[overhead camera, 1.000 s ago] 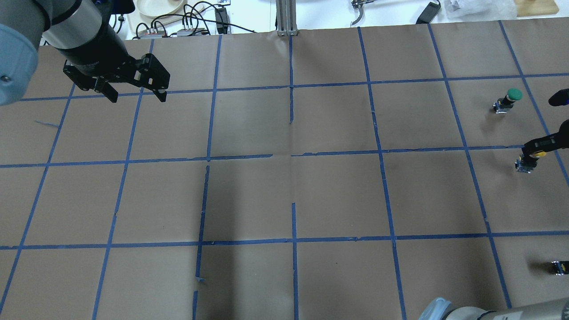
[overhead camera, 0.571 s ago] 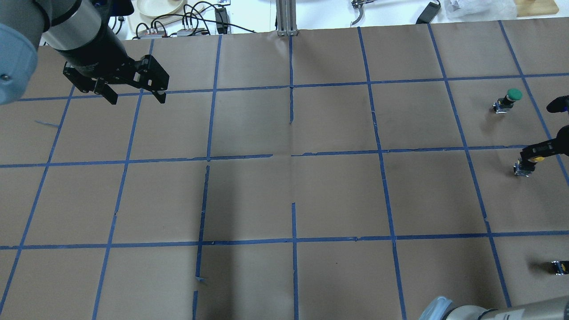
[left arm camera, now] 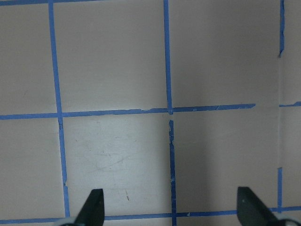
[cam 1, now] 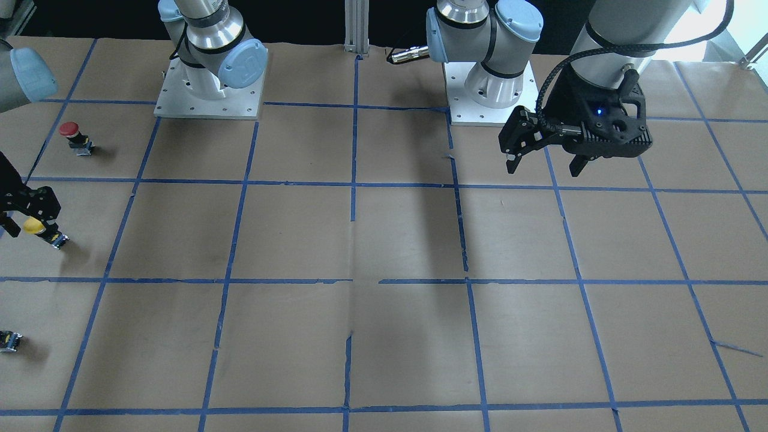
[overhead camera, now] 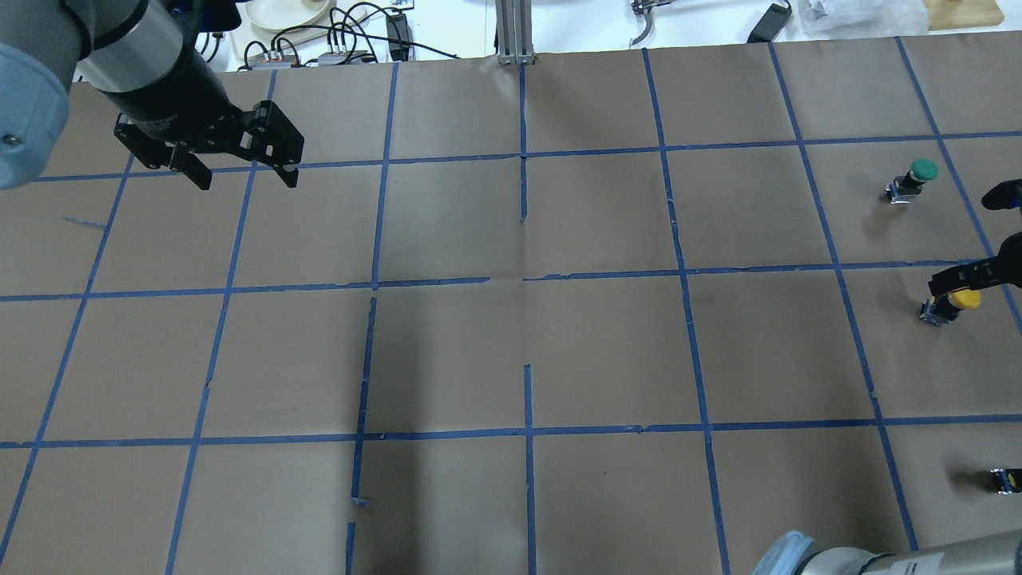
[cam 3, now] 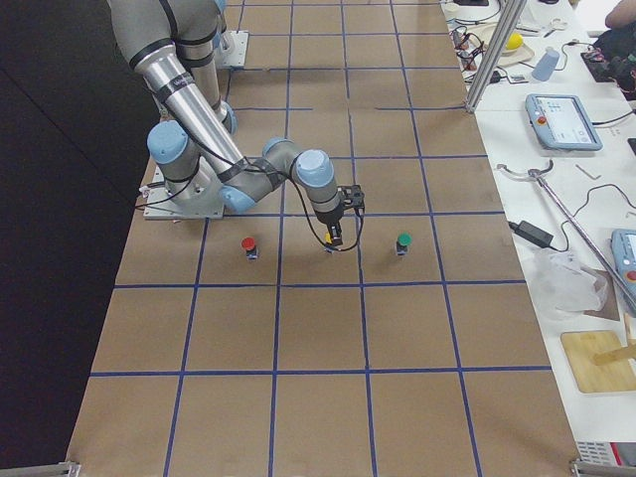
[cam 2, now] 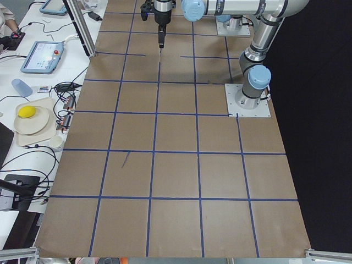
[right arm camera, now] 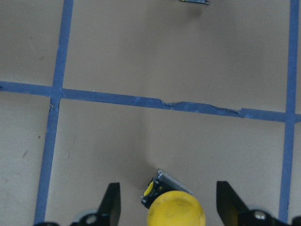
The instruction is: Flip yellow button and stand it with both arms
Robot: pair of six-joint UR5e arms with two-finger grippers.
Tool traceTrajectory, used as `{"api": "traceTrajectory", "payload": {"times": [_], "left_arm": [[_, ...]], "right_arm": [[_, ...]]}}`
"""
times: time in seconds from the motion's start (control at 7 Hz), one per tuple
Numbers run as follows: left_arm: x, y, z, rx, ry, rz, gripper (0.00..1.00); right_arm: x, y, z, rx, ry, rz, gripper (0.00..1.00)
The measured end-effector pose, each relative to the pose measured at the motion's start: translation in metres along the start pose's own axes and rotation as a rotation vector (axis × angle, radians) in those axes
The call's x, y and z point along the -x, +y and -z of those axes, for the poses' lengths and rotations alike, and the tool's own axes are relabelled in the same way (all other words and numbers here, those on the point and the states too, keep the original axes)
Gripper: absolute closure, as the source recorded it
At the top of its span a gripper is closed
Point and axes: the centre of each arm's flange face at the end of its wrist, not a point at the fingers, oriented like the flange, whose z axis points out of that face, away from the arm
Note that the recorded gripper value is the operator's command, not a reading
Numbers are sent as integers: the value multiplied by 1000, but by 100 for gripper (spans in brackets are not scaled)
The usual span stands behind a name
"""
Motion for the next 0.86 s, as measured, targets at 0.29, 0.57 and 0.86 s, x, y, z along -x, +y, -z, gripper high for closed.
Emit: {"api": "traceTrajectory", "payload": {"times": [0.29,0.57,0.86], "left_arm": [[-1,-1,1,-4,19,1,0],[-1,-1,1,-6,20,2,0],[0,-2,5,-11,15,3,0]], "right_arm": [[-2,-3,17,43,-24,-40,0],[-2,-21,81,133,-65,-154,0],[31,-48,153,212,-107,-229,0]]}}
